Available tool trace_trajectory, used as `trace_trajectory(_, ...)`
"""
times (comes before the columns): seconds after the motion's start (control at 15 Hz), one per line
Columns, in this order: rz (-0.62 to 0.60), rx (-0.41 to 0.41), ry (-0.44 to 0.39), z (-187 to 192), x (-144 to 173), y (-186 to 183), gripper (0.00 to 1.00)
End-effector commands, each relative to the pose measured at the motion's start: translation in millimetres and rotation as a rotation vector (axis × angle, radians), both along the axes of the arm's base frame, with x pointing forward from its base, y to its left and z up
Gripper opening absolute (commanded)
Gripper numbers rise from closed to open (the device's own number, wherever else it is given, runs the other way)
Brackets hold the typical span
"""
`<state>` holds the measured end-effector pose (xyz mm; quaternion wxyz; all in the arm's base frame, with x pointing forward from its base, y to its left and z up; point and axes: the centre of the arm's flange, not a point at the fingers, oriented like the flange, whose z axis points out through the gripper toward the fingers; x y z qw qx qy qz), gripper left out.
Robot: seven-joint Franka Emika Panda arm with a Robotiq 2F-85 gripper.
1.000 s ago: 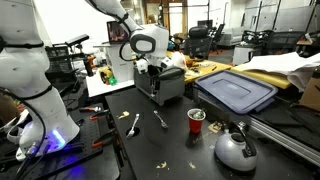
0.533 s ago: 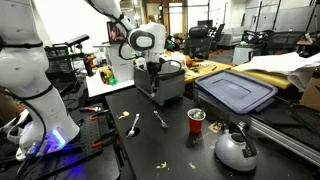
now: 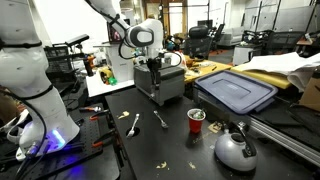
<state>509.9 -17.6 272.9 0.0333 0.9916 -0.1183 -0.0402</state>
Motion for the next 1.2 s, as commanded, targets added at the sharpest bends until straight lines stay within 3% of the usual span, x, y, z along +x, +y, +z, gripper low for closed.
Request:
trace_trajectory(0.0,0.012,-0.098,-0.014,9,-5,-9,1.00)
trace_trajectory(0.33,0.030,-0.076,-0.018,12,-4,-3,1.00)
trace_trajectory(0.4,0.031,-0.065,-0.013,14,-4,1,0.75)
trace_trajectory(0.47,0.033,-0.068,-0.011,18,-5,6,0.74)
trace_trajectory(0.93,0.109,-0.103,-0.047,60,-11,39,0.20)
trace_trajectory(1.13,0.162,-0.076,-0.066,71,-12,60,0.00)
